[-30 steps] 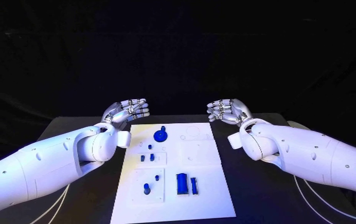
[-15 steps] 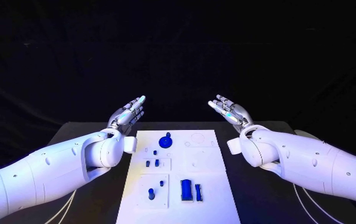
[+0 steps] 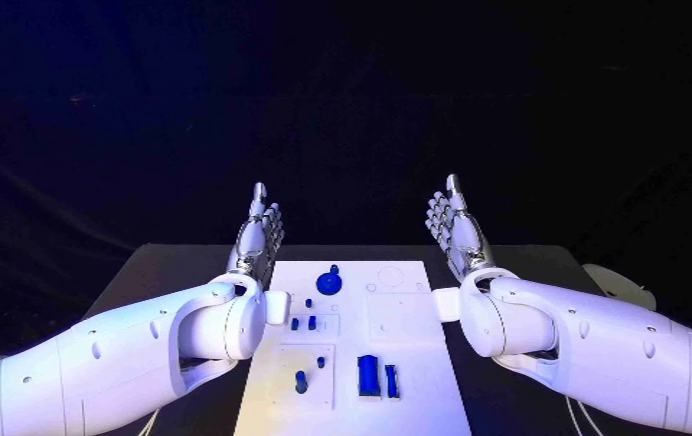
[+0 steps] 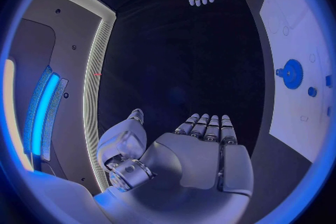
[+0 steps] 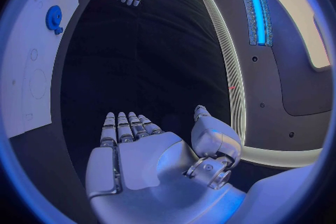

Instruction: Assemble the parts on the task board

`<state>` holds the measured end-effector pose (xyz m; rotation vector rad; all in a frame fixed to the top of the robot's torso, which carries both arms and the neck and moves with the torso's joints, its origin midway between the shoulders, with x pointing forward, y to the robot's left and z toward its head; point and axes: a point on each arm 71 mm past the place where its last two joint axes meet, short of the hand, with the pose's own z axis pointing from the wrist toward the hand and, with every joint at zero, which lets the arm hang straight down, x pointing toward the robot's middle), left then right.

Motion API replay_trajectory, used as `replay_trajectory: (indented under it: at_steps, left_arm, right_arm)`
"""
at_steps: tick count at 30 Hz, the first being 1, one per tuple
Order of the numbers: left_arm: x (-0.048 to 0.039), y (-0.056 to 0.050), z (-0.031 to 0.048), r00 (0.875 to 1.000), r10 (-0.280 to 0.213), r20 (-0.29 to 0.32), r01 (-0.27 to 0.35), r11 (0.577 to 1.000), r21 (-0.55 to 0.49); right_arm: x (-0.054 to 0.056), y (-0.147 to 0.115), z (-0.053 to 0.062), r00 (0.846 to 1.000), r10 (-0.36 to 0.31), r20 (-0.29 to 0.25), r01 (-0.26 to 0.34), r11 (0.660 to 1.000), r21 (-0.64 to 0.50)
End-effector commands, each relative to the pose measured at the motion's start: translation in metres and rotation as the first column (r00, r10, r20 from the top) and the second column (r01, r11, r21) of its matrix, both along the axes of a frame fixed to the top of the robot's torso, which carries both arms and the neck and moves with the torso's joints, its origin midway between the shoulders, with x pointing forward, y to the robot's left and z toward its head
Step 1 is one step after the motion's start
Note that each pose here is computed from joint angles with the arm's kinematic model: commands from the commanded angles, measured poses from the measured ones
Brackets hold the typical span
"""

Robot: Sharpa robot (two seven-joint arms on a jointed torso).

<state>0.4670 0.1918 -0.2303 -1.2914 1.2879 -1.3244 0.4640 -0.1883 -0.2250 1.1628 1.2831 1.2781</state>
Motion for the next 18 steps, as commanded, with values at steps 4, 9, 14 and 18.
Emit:
replay_trajectory:
  at_steps: [4, 9, 14, 18]
  left_arm:
    - [-0.0052, 0.0006, 0.0061, 0.994, 0.079, 0.077, -0.086, 0.992, 0.089]
    - [-0.0052, 0.0006, 0.0061, 0.994, 0.079, 0.077, -0.086, 0.992, 0.089]
    - [-0.0052, 0.0006, 0.0061, 0.994, 0.079, 0.077, -0.086, 0.992, 0.089]
    - [-0.0052, 0.0006, 0.0061, 0.994, 0.079, 0.077, -0.086, 0.992, 0.089]
  right_arm:
    - [-0.0023, -0.0041, 0.0008, 0.997, -0.08, 0.001, 0.08, 0.997, 0.011]
    - [-0.0023, -0.0041, 0.0008, 0.997, -0.08, 0.001, 0.08, 0.997, 0.011]
    - [-0.0023, -0.0041, 0.0008, 0.997, -0.08, 0.001, 0.08, 0.997, 0.011]
    - [-0.0023, -0.0041, 0.0008, 0.997, -0.08, 0.001, 0.08, 0.997, 0.011]
